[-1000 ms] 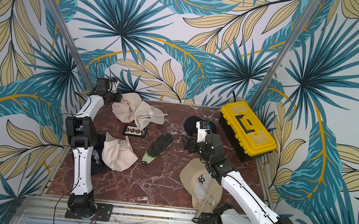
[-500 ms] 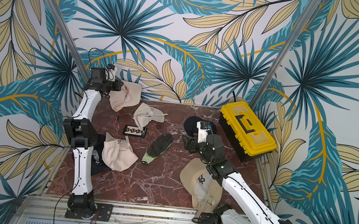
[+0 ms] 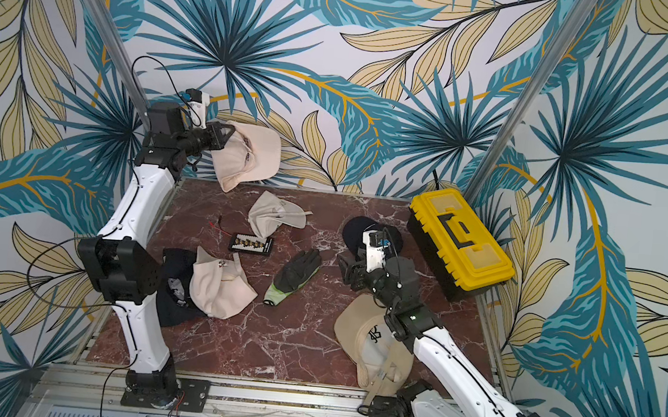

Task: Open the adjustable buckle of the baseball cap
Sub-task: Pick up the baseball cap from the center of the board.

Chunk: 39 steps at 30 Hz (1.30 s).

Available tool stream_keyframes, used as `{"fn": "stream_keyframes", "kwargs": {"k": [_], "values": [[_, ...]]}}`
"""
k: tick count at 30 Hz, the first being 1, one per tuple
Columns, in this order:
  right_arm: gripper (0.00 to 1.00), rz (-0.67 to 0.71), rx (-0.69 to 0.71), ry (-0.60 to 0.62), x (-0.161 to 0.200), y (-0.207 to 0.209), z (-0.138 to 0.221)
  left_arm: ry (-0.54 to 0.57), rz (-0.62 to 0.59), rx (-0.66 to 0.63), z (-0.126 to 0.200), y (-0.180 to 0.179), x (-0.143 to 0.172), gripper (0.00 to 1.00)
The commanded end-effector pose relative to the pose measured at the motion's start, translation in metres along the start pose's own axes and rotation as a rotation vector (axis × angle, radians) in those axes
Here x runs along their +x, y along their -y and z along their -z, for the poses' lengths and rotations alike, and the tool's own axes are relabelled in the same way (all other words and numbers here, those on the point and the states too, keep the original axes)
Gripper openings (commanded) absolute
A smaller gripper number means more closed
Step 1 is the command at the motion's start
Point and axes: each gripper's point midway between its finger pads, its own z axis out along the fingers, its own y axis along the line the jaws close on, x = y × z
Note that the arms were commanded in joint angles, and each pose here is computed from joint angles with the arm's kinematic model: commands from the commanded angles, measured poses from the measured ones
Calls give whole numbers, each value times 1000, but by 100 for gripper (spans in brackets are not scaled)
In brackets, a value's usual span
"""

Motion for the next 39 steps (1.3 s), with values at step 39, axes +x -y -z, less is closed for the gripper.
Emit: {"fn": "stream_keyframes", "kwargs": {"k": [39], "values": [[58,20,-217,44,-35,-74,-67,-337,35,373,69,202,169,0]]}}
